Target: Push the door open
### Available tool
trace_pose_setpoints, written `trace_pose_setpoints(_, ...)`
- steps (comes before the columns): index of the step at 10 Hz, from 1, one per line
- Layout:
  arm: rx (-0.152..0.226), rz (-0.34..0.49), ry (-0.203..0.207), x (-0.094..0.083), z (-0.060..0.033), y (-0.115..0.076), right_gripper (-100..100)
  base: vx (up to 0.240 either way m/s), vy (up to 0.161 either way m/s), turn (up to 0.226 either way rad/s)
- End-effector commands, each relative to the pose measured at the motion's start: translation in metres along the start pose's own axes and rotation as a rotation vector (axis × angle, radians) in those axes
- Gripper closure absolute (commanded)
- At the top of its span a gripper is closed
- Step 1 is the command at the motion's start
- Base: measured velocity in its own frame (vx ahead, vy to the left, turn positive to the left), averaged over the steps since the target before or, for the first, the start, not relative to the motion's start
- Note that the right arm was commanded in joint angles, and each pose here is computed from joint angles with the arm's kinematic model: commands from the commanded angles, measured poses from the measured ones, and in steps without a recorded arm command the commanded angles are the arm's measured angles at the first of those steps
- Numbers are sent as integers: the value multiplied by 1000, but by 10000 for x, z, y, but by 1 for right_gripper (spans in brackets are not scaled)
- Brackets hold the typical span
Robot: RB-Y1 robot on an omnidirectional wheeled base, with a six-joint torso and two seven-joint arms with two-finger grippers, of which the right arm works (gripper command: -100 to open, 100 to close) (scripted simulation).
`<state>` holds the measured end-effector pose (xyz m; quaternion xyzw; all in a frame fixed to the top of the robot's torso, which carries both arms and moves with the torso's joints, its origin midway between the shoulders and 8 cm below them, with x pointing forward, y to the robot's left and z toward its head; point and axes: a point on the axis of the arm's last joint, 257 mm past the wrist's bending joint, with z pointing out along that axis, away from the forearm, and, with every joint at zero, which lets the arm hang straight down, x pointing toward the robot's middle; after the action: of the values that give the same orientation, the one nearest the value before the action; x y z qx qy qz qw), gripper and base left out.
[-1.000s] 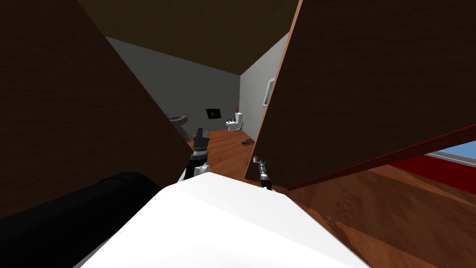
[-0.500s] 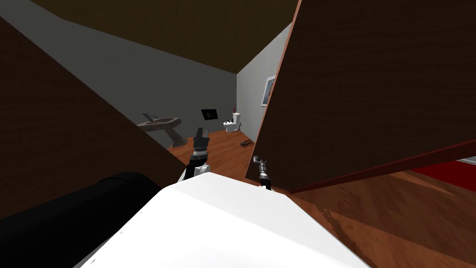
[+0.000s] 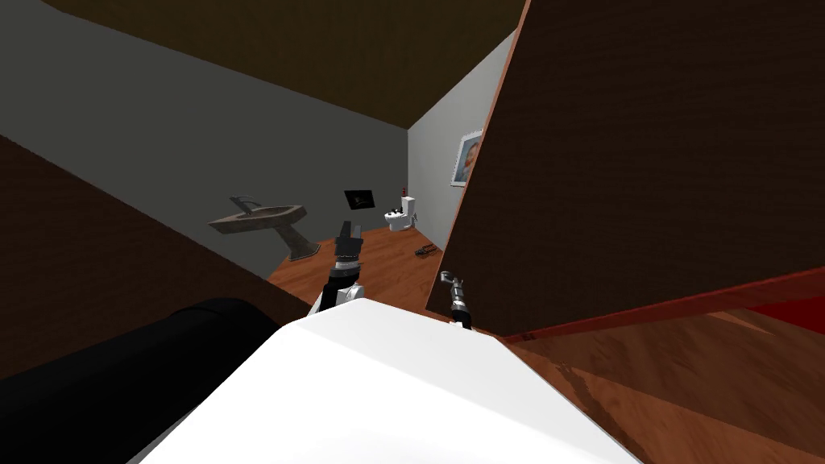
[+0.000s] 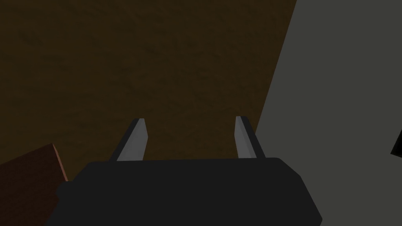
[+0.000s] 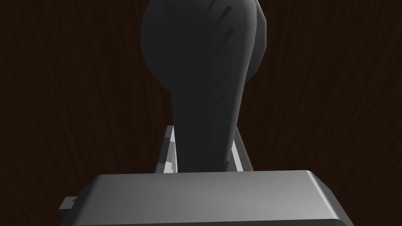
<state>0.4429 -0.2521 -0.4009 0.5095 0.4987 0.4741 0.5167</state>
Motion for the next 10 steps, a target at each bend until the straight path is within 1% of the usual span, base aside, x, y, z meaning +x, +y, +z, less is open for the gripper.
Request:
trace_pose_setpoints(1, -18, -16, -15, -151, 26, 99, 100, 132, 9, 2)
trace_pose_setpoints(2, -19, -28, -39, -304, 27, 107, 100, 192, 15, -67)
trace_pose_setpoints(3, -19, -30, -53, -367, 25, 110, 100, 234, 42, -89)
trace_pose_setpoints(5, -20, -25, -79, -449, 18, 112, 100, 230, 101, -77)
trace_pose_setpoints(7, -19, -9, -104, -470, 7, 105, 100, 173, 114, -84)
trace_pose_setpoints(9, -16, 24, -130, -422, -10, 87, 100, 150, 123, -99)
trace_pose_setpoints(10, -15, 31, -134, -405, -13, 83, 100, 72, 85, -18)
